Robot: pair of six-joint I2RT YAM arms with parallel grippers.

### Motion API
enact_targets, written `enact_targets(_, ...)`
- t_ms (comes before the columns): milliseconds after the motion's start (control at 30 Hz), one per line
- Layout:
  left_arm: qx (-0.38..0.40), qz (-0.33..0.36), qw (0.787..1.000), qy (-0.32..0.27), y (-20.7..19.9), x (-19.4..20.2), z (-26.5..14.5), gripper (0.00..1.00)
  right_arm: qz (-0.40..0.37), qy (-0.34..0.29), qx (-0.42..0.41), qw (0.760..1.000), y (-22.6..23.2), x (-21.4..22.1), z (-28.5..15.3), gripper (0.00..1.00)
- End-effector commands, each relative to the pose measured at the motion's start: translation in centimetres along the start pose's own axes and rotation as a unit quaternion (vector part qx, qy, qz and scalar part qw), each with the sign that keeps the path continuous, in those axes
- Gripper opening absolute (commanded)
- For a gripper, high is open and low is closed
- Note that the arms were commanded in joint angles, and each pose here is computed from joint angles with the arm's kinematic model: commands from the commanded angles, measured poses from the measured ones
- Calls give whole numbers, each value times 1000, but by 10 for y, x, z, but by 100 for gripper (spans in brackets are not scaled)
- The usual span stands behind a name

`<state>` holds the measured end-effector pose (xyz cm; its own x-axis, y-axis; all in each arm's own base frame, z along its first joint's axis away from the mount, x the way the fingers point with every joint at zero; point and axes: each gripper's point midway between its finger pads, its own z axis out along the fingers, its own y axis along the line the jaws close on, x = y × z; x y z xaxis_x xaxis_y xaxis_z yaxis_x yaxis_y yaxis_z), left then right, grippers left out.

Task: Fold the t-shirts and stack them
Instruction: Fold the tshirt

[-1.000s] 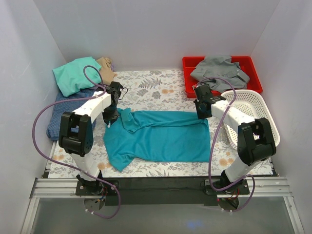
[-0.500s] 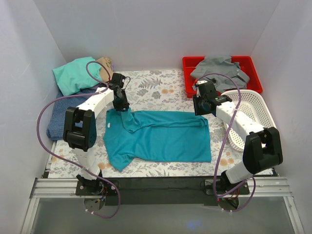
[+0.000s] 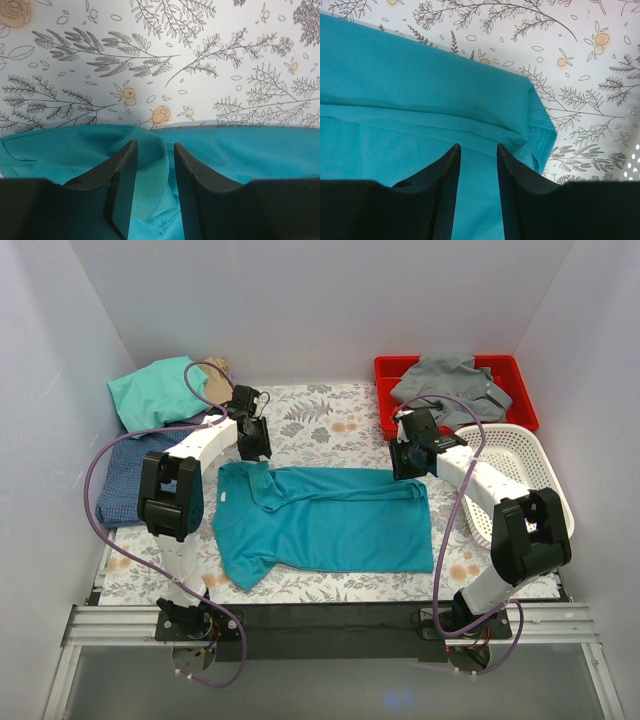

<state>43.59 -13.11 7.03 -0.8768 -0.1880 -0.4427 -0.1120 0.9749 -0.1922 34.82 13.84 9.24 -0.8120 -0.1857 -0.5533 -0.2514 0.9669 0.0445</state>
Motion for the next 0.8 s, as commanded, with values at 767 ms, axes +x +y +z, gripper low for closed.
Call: enact_targets(767,-69,-5,997,-39,31,-2,-46,0,3,-10,-15,1000,5,-4,4,40)
